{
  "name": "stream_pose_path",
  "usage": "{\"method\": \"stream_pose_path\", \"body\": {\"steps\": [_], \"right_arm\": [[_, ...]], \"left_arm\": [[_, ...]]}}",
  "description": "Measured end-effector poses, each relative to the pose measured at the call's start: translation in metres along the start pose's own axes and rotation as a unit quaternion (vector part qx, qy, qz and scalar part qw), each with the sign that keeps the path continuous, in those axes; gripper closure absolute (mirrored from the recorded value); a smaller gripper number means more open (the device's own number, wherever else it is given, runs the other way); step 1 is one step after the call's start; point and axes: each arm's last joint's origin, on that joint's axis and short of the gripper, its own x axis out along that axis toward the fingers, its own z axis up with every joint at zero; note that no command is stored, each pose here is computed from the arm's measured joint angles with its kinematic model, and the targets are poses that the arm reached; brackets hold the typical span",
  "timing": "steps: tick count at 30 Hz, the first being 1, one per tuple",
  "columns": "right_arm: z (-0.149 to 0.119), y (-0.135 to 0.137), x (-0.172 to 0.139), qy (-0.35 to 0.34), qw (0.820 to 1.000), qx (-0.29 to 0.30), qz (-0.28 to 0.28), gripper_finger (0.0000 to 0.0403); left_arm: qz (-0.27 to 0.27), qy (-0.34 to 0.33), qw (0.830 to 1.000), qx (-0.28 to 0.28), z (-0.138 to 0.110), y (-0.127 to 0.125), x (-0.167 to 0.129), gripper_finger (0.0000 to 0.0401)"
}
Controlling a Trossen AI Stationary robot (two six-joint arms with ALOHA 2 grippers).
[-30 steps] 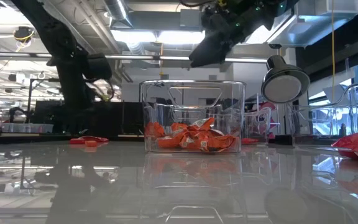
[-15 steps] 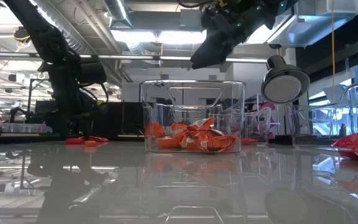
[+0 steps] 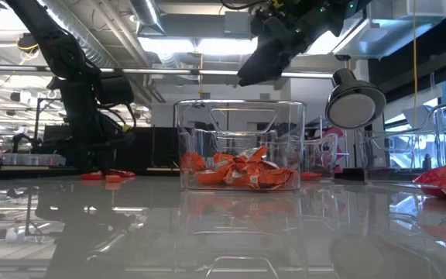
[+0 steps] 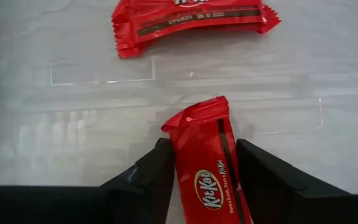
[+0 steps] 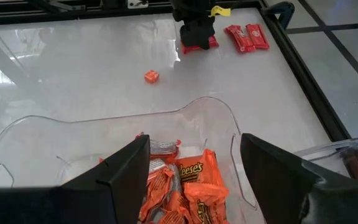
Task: Sort candy
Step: Put the red chocolate into the top transparent bin
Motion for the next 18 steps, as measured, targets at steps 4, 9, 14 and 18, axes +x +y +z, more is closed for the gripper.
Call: {"method": "stream_pose_path", "body": {"steps": [4,9,14,18], "right_arm": [[0.000,0.000,0.000,0.000,1.000,0.000,0.000,0.0153],[0.000,0.000,0.000,0.000,1.000,0.000,0.000,0.0153],[0.000,0.000,0.000,-0.001,1.000,0.000,-0.001,0.0153],[0.000,0.000,0.000,-0.001,1.000,0.006,-0.001,0.0153]], "left_arm": [[-0.004,-0.002,1.000,0.012,-0.001,-0.002,-0.001,0.0267],[-0.033,-0.001,0.999,0.029,-0.005,-0.004,-0.012,0.0265],[-0.096,-0.022,0.995,0.032,-0.008,-0.010,-0.034,0.0264],[-0.155,-0.058,0.986,0.031,-0.011,-0.016,-0.057,0.0266]]}}
